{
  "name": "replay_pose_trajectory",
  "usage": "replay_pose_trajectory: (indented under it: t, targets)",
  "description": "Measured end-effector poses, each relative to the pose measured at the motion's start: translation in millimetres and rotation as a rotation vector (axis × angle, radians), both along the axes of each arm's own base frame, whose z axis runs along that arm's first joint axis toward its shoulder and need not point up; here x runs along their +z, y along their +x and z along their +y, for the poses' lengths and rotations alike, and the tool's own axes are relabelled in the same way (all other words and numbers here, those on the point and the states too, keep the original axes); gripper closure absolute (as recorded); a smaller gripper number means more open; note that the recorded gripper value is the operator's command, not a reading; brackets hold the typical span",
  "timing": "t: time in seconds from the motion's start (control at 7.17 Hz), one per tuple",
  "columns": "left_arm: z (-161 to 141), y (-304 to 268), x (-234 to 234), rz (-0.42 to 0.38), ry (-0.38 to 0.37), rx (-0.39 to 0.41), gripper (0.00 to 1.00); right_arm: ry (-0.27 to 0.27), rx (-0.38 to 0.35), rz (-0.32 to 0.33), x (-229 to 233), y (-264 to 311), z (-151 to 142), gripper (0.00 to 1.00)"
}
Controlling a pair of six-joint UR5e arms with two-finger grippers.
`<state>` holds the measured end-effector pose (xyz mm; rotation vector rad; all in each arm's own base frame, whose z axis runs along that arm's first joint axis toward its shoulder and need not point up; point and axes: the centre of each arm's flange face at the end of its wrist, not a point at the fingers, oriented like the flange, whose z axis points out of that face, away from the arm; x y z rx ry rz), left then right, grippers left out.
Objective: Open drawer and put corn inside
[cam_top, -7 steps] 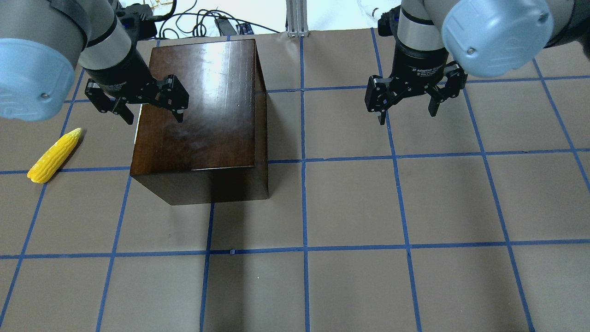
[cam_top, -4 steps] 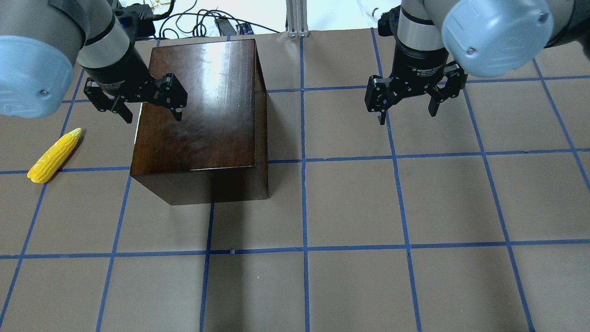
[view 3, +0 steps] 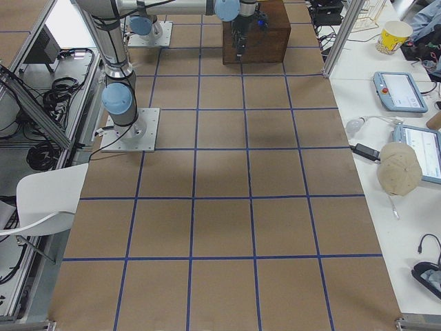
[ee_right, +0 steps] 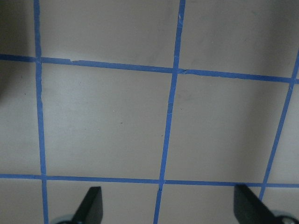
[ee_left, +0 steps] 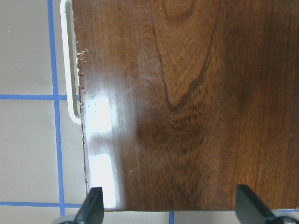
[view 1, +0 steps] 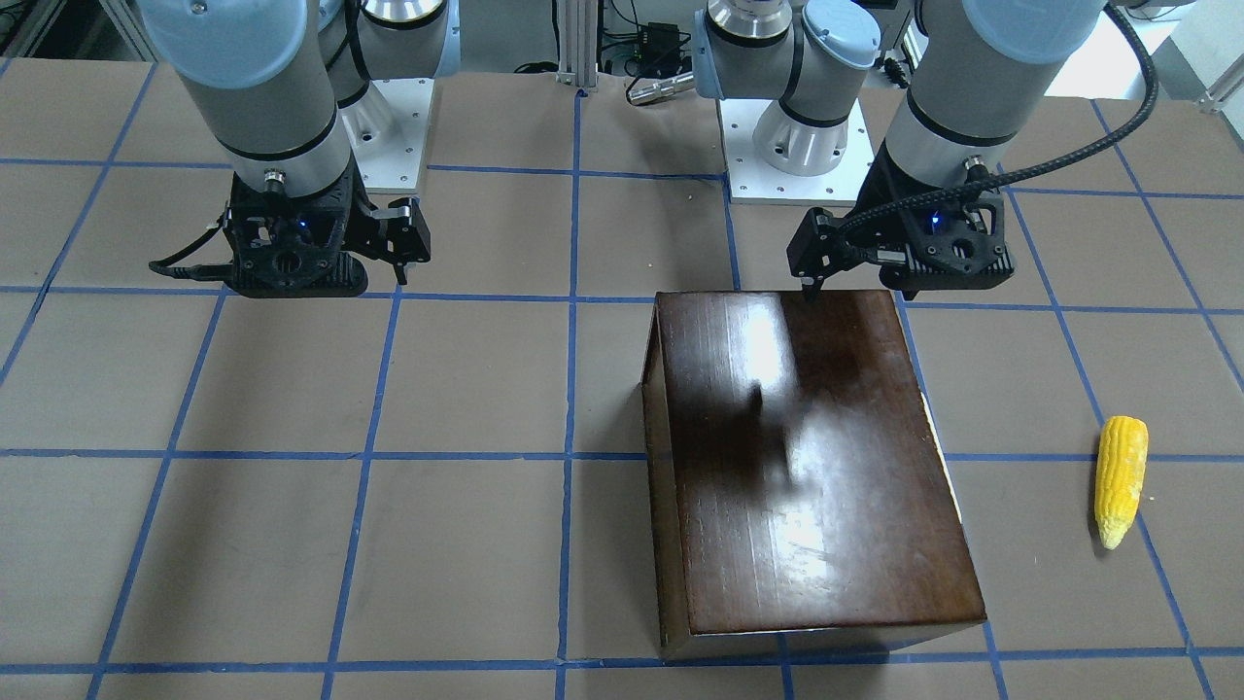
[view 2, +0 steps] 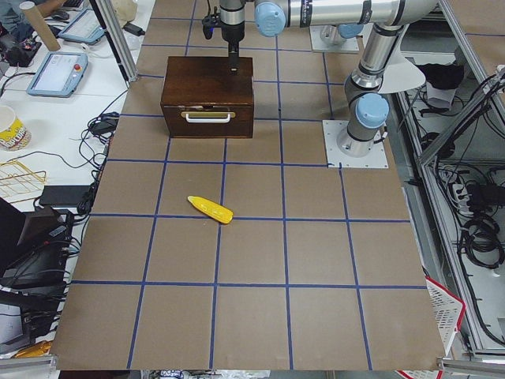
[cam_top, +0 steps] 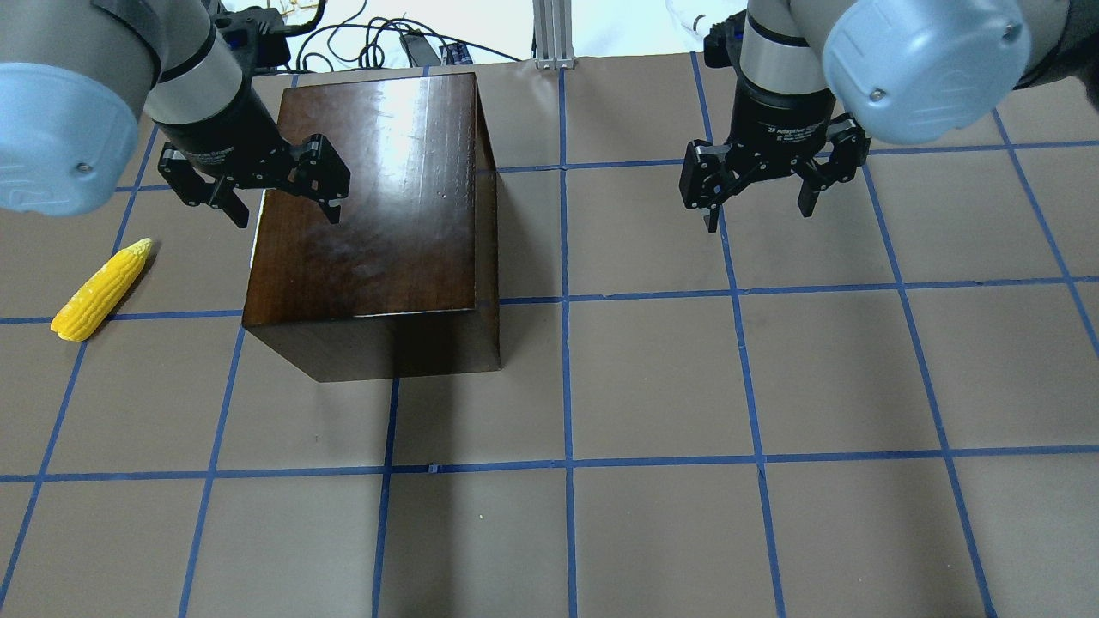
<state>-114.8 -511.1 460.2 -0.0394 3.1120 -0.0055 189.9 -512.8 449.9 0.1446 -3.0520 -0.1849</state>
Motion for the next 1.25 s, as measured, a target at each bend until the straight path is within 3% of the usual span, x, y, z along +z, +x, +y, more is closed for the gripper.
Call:
replay_pose_trajectory:
  t: [0.7,1.25]
  targets:
    - [2.3,1.2,0.1,-0.005,0.000,0.002,0.00,0.000,0.000,0.001,0.0,-0.1,0.0,0.00]
    - [-6.5,1.2,1.8,-0.009,-0.043,-0.016,0.00,0.000,0.000,0.001,0.0,-0.1,0.0,0.00]
